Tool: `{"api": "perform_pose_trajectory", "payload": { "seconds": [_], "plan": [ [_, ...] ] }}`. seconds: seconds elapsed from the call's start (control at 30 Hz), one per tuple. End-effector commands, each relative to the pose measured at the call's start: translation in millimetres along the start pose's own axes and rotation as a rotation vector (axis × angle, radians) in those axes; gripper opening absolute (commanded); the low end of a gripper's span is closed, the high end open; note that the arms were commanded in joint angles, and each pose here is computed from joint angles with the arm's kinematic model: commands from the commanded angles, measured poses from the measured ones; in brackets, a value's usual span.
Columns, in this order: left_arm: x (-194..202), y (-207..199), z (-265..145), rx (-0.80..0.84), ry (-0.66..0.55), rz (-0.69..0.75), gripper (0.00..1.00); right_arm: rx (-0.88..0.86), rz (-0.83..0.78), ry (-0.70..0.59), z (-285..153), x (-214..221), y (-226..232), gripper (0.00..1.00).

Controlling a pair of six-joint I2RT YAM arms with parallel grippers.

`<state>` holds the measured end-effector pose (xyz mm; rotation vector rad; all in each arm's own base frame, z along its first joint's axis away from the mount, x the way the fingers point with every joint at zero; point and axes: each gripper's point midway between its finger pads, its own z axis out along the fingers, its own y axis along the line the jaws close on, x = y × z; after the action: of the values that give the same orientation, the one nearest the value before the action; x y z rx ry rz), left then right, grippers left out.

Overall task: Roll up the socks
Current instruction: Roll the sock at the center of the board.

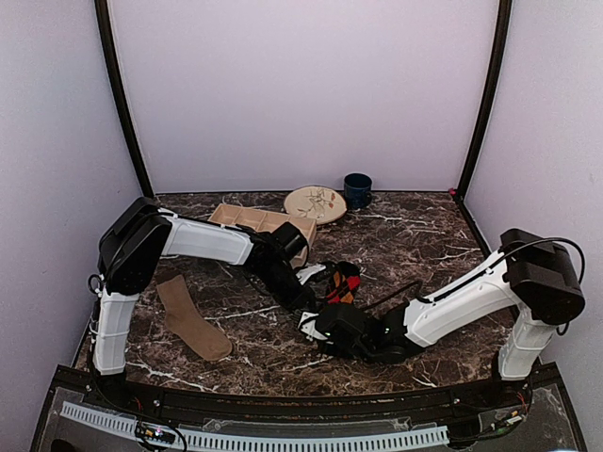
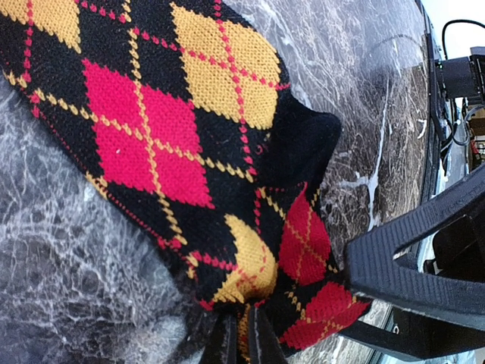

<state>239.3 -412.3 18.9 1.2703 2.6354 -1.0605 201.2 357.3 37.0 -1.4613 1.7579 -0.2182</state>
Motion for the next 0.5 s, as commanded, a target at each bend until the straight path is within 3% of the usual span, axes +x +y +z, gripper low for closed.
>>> {"api": "perform_pose_trajectory", "payload": {
  "seconds": [0.0, 0.47],
  "plan": [
    [63.2, 30.3, 19.6, -0.079, 0.210, -0.116, 0.00, -0.034, 0.004, -0.007, 3.6, -6.0, 10.8, 0.61],
    [65.2, 31.0, 17.9, -0.065, 0.210, -0.115, 0.00, -0.086, 0.059, 0.079, 14.3, 7.9, 15.5, 0.36]
  ]
}}
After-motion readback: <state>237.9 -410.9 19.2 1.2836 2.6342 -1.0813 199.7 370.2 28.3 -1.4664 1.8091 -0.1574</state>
